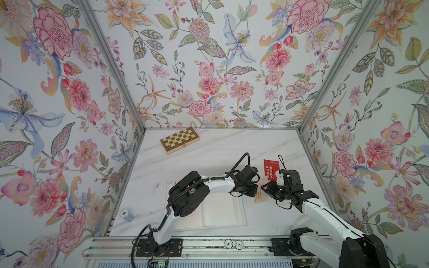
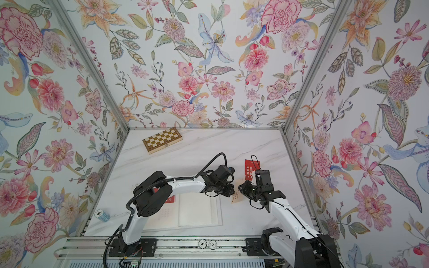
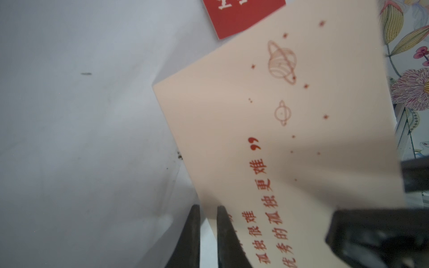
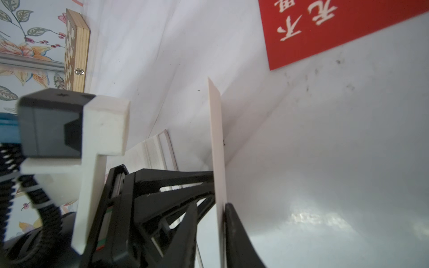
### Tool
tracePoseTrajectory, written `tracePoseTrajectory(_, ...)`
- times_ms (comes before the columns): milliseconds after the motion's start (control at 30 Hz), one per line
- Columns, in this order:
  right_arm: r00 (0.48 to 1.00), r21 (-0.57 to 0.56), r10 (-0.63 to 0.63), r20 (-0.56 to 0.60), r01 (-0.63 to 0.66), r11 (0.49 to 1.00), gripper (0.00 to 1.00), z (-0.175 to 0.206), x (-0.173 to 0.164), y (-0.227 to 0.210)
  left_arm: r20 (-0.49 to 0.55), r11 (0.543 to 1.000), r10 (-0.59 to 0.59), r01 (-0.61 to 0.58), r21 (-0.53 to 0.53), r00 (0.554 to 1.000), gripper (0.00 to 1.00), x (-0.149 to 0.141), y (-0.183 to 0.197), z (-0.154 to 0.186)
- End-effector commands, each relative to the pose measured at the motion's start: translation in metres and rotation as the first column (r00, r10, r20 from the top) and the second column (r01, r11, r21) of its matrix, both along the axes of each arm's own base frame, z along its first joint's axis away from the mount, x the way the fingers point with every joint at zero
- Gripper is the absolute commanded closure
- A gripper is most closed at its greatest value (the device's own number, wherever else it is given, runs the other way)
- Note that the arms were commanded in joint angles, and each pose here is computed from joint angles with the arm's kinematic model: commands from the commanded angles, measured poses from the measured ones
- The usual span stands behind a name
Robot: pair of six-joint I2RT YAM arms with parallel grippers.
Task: Place the photos into the photo albums
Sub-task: Pick up the photo at the center of the board.
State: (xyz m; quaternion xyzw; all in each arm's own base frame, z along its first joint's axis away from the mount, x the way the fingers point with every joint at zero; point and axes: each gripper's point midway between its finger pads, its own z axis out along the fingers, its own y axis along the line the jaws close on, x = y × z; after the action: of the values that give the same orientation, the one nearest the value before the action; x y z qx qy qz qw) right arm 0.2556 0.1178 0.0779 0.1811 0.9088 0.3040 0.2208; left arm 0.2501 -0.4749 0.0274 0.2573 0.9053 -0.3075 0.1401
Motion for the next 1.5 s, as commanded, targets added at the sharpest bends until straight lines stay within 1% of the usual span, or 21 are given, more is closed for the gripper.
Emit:
tracePoseTrajectory(0,1.000,0.008,0.014,0.008,-0.014,1.000,0.83,0.000,0.000,0.004,-0.033,1.000,0.015,-0.014,0.023,0.999,0.85,-0.004,0.010,-0.007)
tracePoseTrajectory(133,1.000,0.003,0.020,0.001,-0.020,1.000,0.90,-0.001,0.000,0.004,-0.030,1.000,0.015,-0.014,0.015,0.999,0.85,-0.004,0.010,-0.004)
tracePoseTrajectory(267,1.000,-0.016,0.020,0.006,-0.020,1.000,0.99,0.001,0.000,0.002,-0.022,1.000,0.016,-0.016,-0.004,1.000,0.84,-0.001,0.009,0.003)
tracePoseTrajectory(367,1.000,-0.032,0.022,0.019,-0.021,0.999,1.00,0.006,0.001,-0.001,-0.009,1.000,0.014,-0.014,-0.026,1.000,0.83,0.002,0.010,0.012)
tracePoseTrajectory(433,0.999,-0.043,0.021,0.031,-0.020,0.999,1.00,0.010,0.002,-0.003,0.003,0.999,0.015,-0.015,-0.053,1.000,0.80,0.007,0.012,0.020)
tracePoseTrajectory(500,0.999,-0.044,0.024,0.046,-0.022,0.999,1.00,0.016,0.003,-0.003,0.015,0.996,0.017,-0.016,-0.093,1.000,0.72,0.012,0.016,0.033)
tracePoseTrajectory(667,0.996,-0.038,0.052,0.076,-0.049,0.998,1.00,0.027,0.007,-0.001,0.083,0.986,0.038,-0.024,-0.167,0.996,0.40,0.029,0.035,0.071)
tracePoseTrajectory(767,0.990,-0.008,0.087,0.109,-0.087,0.996,1.00,0.036,0.010,0.007,0.099,0.977,0.056,-0.034,-0.210,0.994,0.31,0.037,0.051,0.087)
tracePoseTrajectory(900,0.973,0.089,0.151,0.172,-0.168,0.982,1.00,0.051,0.013,0.027,0.102,0.955,0.078,-0.045,-0.292,0.992,0.27,0.045,0.072,0.105)
tracePoseTrajectory(1033,0.948,0.189,0.205,0.242,-0.254,0.948,1.00,0.069,0.015,0.048,0.088,0.934,0.074,-0.038,-0.356,0.993,0.20,0.046,0.087,0.114)
tracePoseTrajectory(1167,0.924,0.241,0.252,0.286,-0.324,0.915,1.00,0.080,0.013,0.065,0.059,0.902,0.083,-0.050,-0.429,0.995,0.17,0.046,0.099,0.121)
tracePoseTrajectory(1333,0.901,0.301,0.298,0.315,-0.393,0.869,1.00,0.085,0.010,0.085,0.011,0.850,0.095,-0.075,-0.521,0.995,0.17,0.048,0.109,0.127)
tracePoseTrajectory(1467,0.887,0.321,0.341,0.311,-0.435,0.841,1.00,0.082,0.006,0.099,0.009,0.837,0.090,-0.070,-0.543,0.996,0.17,0.046,0.110,0.132)
